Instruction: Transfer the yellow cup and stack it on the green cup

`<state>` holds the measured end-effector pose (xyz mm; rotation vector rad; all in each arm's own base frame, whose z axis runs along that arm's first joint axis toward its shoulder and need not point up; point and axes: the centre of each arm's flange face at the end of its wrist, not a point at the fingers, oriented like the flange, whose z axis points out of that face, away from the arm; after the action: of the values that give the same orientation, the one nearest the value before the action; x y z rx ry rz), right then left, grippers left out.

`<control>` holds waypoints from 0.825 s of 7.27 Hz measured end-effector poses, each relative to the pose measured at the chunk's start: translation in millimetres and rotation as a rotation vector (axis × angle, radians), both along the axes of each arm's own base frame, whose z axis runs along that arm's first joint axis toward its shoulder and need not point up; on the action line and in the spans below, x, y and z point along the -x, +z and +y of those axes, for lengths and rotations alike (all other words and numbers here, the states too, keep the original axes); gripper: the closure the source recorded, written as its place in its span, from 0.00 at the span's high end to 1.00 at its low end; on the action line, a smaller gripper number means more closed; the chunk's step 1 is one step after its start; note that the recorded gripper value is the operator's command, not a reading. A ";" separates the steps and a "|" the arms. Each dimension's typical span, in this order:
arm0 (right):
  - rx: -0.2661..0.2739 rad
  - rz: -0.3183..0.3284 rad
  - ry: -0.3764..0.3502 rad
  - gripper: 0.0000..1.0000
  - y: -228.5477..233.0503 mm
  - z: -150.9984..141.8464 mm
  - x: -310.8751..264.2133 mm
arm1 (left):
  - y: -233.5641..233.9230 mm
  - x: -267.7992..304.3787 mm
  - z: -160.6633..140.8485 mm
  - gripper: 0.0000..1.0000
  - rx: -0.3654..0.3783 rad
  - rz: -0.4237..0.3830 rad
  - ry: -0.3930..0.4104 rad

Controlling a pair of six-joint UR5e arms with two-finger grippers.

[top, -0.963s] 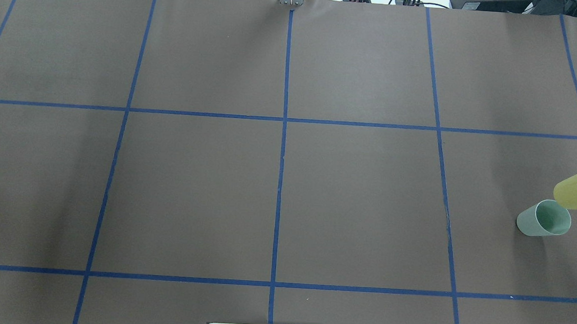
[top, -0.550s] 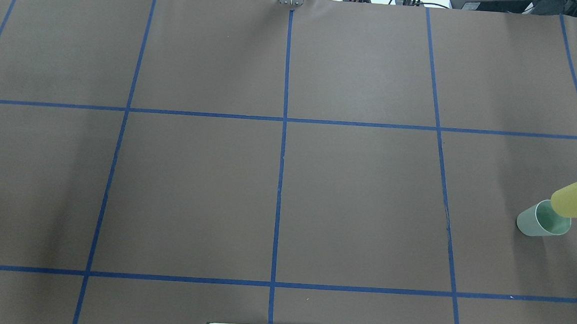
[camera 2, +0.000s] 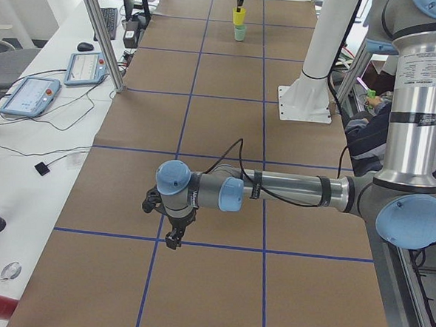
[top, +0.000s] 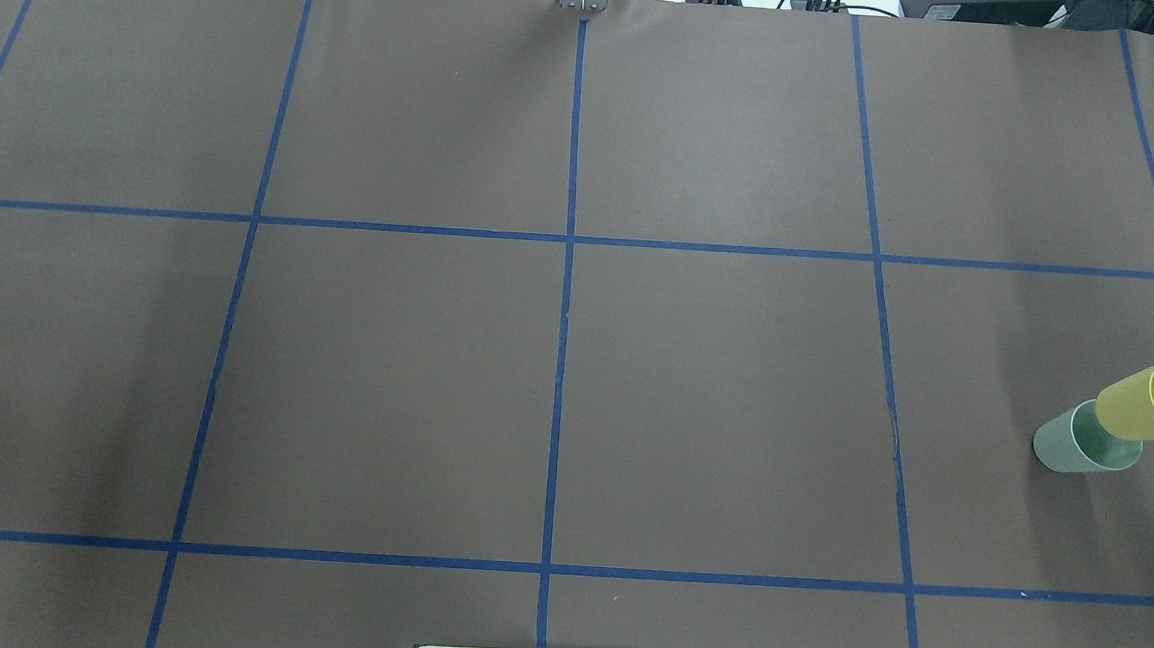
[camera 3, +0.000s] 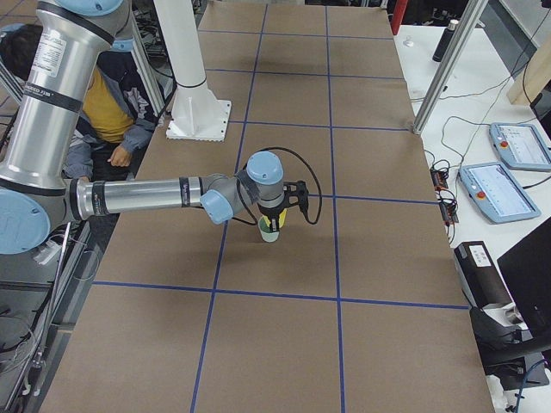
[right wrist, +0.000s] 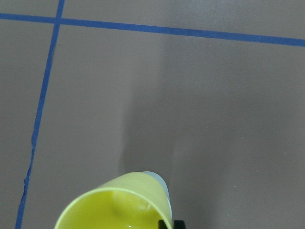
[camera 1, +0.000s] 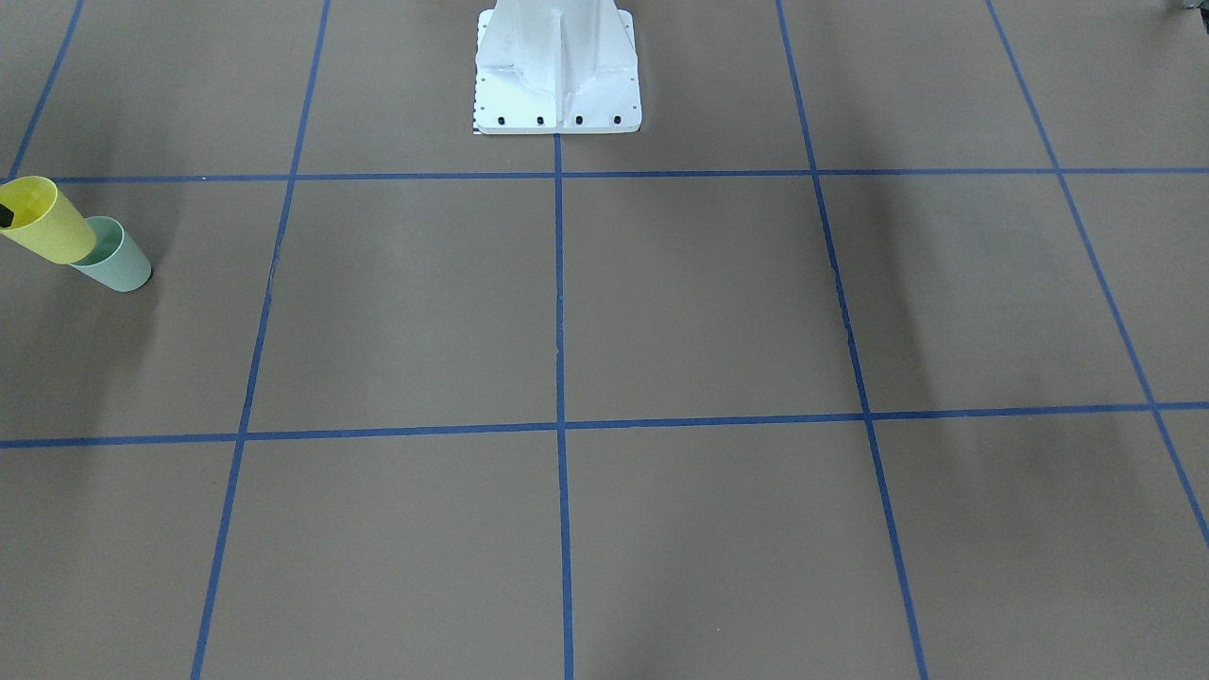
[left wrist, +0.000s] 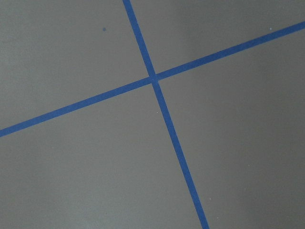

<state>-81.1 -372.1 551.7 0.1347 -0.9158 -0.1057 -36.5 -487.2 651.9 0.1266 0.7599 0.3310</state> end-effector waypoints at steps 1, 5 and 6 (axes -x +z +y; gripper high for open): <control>0.000 -0.001 -0.013 0.00 0.2 1.3 5.3 | 0.0 -0.1 0.0 1.00 0.000 0.000 0.000; -0.003 0.004 -0.045 0.00 0.6 4.2 18.8 | -0.5 -0.6 -0.8 1.00 -0.002 0.001 0.001; -0.005 0.005 -0.048 0.00 0.5 4.2 20.0 | -0.4 -0.5 -0.7 1.00 -0.002 0.001 0.001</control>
<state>-101.1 -367.9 552.2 0.1175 -0.9135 -0.1527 -36.0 -487.8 651.6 0.1281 0.7609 0.3325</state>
